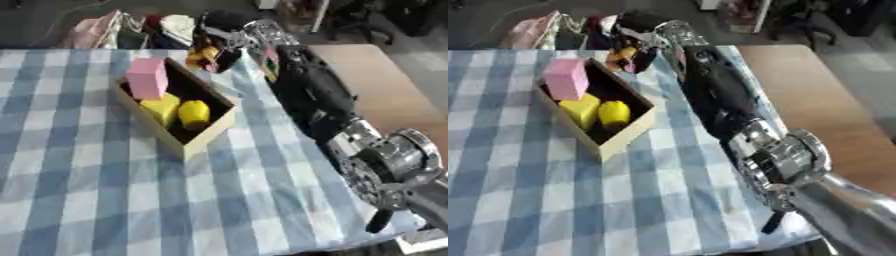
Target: Pick up objects on the table and place them in the box.
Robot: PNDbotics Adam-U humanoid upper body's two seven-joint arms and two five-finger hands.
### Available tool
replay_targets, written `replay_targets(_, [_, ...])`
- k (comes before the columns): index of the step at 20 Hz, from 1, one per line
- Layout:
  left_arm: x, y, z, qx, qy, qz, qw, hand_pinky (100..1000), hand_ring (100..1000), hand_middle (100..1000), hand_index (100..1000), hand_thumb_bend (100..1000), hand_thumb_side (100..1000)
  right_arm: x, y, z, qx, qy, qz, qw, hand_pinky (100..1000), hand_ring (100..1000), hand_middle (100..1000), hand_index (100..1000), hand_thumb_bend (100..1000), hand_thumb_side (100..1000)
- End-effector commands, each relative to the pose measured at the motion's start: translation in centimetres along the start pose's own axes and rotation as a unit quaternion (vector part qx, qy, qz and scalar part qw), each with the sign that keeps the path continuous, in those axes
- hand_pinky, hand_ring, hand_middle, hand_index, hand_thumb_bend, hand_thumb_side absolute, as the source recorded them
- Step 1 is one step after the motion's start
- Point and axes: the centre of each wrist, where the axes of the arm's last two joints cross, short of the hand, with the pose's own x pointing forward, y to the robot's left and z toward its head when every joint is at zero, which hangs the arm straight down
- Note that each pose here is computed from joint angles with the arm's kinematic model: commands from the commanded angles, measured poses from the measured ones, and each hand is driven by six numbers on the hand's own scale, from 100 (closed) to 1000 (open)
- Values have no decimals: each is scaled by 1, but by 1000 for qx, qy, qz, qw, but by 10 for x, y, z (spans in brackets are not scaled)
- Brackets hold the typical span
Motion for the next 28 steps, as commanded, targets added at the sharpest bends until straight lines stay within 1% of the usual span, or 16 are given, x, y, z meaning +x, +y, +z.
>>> replay_targets(1, [7,6,-3,4,-12,-10,1000,743,523,595,754,100,555,6,-8,-4,23,-17,15,999,458,542,572,664,152,100])
replay_targets(2, [6,6,-3,5,-12,-10,1000,743,522,595,754,100,556,8,-4,-5,37,-23,16,999,476,554,589,690,160,100])
replay_targets(3, [6,6,-3,4,-12,-9,1000,743,522,595,754,100,556,10,-3,-7,46,-27,17,998,534,604,647,751,193,153])
replay_targets(4, [6,6,-3,4,-12,-9,1000,743,522,595,754,100,556,11,-3,-7,49,-30,20,998,551,619,668,766,204,188])
replay_targets(5, [7,6,-3,4,-12,-9,1000,743,522,595,754,100,556,12,-4,-7,48,-31,25,998,617,689,740,821,270,336])
replay_targets(6, [7,6,-3,4,-12,-10,1000,743,522,595,754,100,555,13,-5,-7,45,-31,30,998,634,707,757,839,293,385])
replay_targets(7, [6,6,-3,5,-12,-10,1000,743,522,595,754,100,556,13,-6,-7,38,-31,34,998,673,752,801,881,333,478])
replay_targets(9, [6,6,-2,6,-11,-10,1000,743,522,595,754,100,557,13,-10,-6,23,-32,40,998,700,779,830,904,353,513])
replay_targets(11, [6,6,-2,5,-11,-9,1000,743,522,594,754,100,557,12,-13,-5,11,-31,43,999,720,794,848,917,344,516])
replay_targets(14, [6,6,-2,6,-11,-9,1000,744,522,594,754,100,556,8,-18,0,-12,-31,38,999,726,797,851,918,318,483])
replay_targets(17, [6,7,-2,7,-10,-9,1000,744,521,593,754,100,556,2,-28,7,-45,-36,26,998,718,783,842,913,242,415])
replay_targets(18, [6,7,-1,8,-9,-9,1000,744,521,593,754,100,556,0,-30,11,-57,-39,17,997,717,780,841,913,231,406])
replay_targets(20, [6,7,-1,9,-9,-9,1000,744,521,593,754,100,555,-6,-37,19,-87,-45,0,995,707,762,829,909,179,338])
replay_targets(21, [6,7,-1,9,-9,-10,1000,744,521,593,754,100,554,-9,-41,24,-104,-48,-10,993,696,747,817,906,135,302])
replay_targets(23, [5,8,-1,11,-8,-10,1000,744,521,592,753,100,554,-14,-47,35,-140,-60,-34,988,681,727,800,902,100,245])
replay_targets(28, [5,9,1,15,-8,-9,1000,744,521,592,753,100,555,-23,-54,70,-224,-94,-109,964,656,697,780,900,100,209])
